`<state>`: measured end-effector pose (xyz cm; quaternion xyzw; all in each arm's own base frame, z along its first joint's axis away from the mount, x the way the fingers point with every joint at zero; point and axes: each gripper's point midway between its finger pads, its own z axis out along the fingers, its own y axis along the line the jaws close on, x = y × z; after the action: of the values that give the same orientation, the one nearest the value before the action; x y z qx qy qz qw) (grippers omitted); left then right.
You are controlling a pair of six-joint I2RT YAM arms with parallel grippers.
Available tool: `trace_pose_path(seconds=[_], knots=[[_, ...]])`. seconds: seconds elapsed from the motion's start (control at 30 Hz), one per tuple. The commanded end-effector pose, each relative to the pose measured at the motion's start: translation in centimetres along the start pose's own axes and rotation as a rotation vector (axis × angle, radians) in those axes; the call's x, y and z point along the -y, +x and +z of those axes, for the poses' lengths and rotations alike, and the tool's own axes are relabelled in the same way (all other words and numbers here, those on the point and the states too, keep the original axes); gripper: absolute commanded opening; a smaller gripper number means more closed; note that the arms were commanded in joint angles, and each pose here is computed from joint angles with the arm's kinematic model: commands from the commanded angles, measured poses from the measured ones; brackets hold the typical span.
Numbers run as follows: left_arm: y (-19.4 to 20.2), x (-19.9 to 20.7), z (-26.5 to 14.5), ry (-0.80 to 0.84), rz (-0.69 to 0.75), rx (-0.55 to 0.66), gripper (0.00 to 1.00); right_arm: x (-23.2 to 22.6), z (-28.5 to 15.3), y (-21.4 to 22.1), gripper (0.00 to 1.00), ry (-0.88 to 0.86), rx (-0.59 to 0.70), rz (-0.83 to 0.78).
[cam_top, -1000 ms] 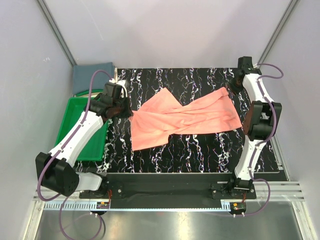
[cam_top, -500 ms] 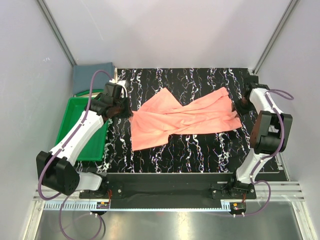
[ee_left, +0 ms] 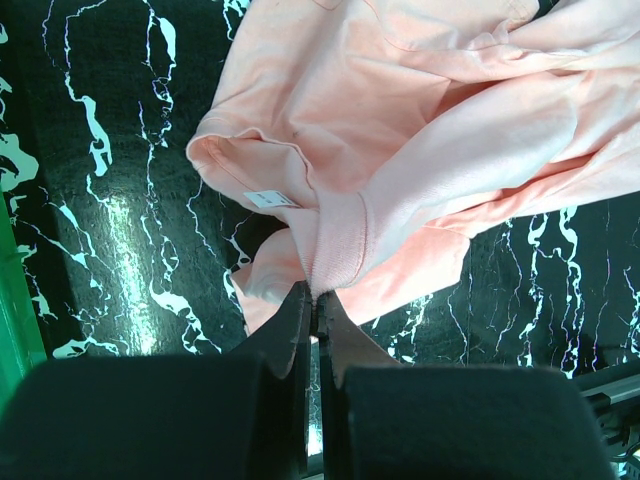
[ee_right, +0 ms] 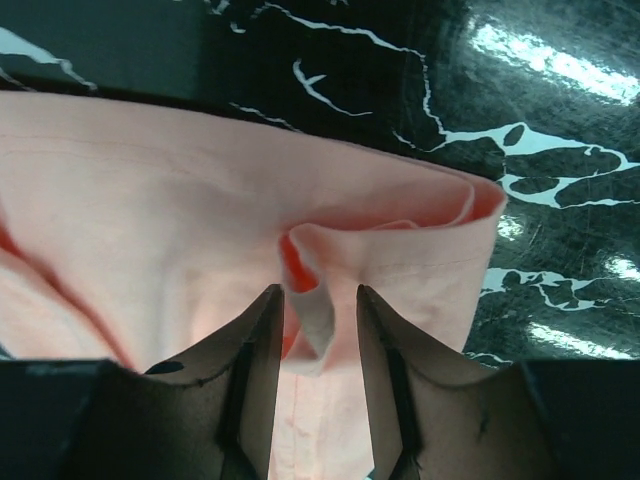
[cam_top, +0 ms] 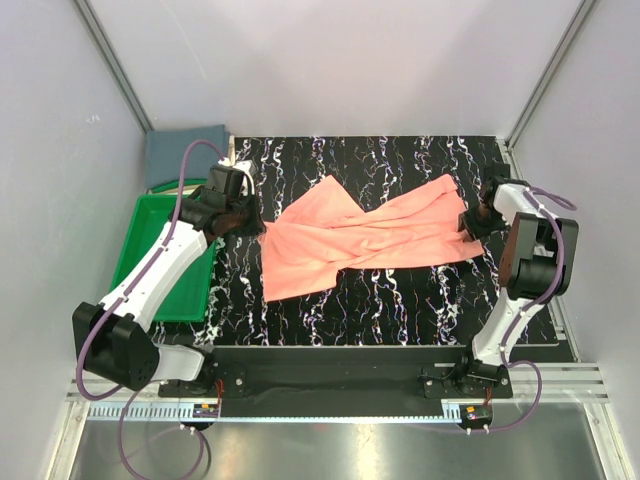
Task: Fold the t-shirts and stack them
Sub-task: Flatten the tshirt out
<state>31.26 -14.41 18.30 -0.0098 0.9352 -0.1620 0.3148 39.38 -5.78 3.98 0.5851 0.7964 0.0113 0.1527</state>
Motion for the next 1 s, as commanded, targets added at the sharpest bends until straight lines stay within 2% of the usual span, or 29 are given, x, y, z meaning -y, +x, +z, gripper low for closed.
trace_pose_path(seconds=[0.0, 0.1, 0.13, 0.23, 0.3, 0.33, 0.47, 0.53, 0.57, 0.73, 0.87, 0.97], knots=[[-1.3, 0.4, -0.1, 0.021, 0.002, 0.042, 0.0, 0.3, 0.7, 0.2, 0.42, 0.009, -0.01, 0.03], [-1.3, 0.5, 0.0, 0.023, 0.001, 0.04, 0.0, 0.5, 0.3, -0.3, 0.29, 0.006, 0.014, 0.025], [-1.3, 0.4, 0.0, 0.021, 0.0, 0.039, 0.0, 0.5, -0.1, -0.6, 0.17, 0.0, 0.027, 0.019], [-1.6, 0.3, -0.8, 0.008, -0.004, 0.058, 0.0, 0.5, -3.0, -2.8, 0.01, -0.017, 0.127, -0.01], [-3.0, 0.4, -2.9, -0.017, -0.003, 0.125, 0.0, 1.3, -6.0, -4.1, 0.0, -0.016, 0.188, -0.05], [-3.7, -0.6, -3.8, -0.079, -0.011, 0.163, 0.0, 1.7, -7.2, -5.1, 0.0, -0.01, 0.233, -0.058], [-7.4, -0.1, -7.5, -0.094, -0.001, 0.303, 0.0, 3.7, -12.2, -6.9, 0.0, -0.039, 0.326, -0.064], [-9.2, 0.7, -7.4, -0.083, 0.008, 0.321, 0.0, 4.2, -14.9, -7.4, 0.0, -0.09, 0.375, -0.04], [-9.6, 0.7, -6.1, -0.095, 0.007, 0.294, 0.0, 4.2, -16.4, -7.5, 0.0, -0.13, 0.399, -0.028], [-13.9, 1.7, -6.3, -0.084, -0.017, 0.35, 0.0, 3.6, -19.9, -7.6, 0.0, -0.235, 0.437, -0.044], [-15.4, 3.2, -10.1, -0.019, -0.011, 0.431, 0.0, 3.4, -22.5, -8.0, 0.0, -0.287, 0.479, -0.098], [-14.7, 4.2, -13.5, 0.05, -0.016, 0.478, 0.0, 3.9, -25.0, -8.3, 0.0, -0.321, 0.534, -0.115]])
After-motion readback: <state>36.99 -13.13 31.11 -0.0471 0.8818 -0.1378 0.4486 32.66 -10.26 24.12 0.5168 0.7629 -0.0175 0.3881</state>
